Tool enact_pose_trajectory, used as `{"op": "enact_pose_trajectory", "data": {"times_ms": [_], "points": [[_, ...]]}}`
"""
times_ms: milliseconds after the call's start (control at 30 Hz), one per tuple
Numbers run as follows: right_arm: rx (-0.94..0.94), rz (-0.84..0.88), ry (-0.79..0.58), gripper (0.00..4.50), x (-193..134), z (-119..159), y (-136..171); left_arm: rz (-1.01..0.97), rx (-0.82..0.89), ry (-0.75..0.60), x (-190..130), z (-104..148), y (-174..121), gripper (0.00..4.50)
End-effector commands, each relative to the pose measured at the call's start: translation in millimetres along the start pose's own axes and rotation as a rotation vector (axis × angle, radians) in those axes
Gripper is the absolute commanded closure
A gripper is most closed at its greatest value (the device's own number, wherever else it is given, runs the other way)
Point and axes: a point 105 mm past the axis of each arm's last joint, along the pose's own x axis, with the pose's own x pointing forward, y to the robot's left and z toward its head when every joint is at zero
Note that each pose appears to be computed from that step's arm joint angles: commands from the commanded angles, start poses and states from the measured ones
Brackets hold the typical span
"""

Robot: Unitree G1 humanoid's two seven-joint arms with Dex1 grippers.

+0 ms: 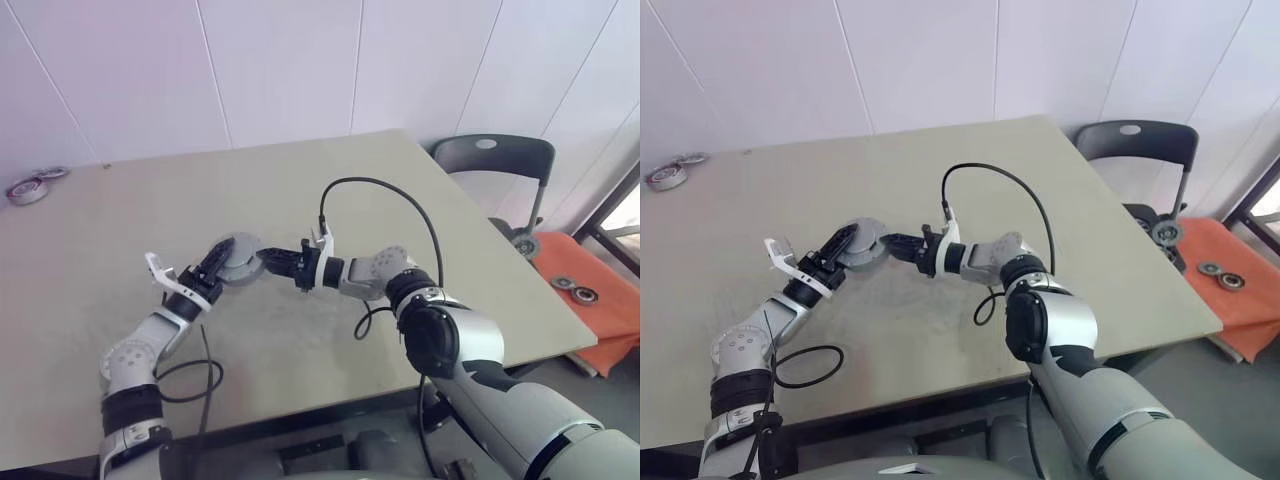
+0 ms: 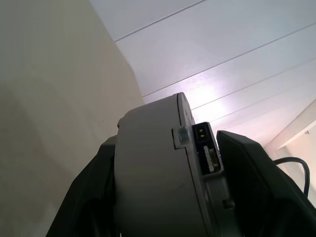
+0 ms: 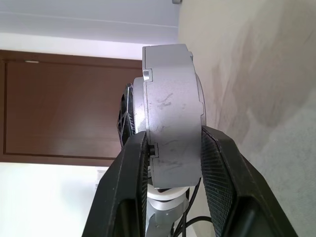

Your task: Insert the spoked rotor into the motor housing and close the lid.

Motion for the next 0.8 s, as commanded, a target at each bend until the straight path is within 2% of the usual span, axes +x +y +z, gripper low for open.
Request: {"op": "enact_pose_trajectory", "data": {"times_ms": [33,400,800], "points": [[-0.047,0.087,-0.031,3.30,7.8,10.9,27.9,-0.118,0.024,0.032,11.6,-5.4,-33.2,2.02],[-0.044,0.086,-0.037,3.30,7.2,11.6,27.1,-0.199,-0.007,0.021,19.1,-10.6,-69.0,2.03],[-0.047,0.082,-0.034,3.30,8.3,10.4,26.5,-0.207,-0.043,0.015,17.8,-17.2,-81.3,2.15]]}}
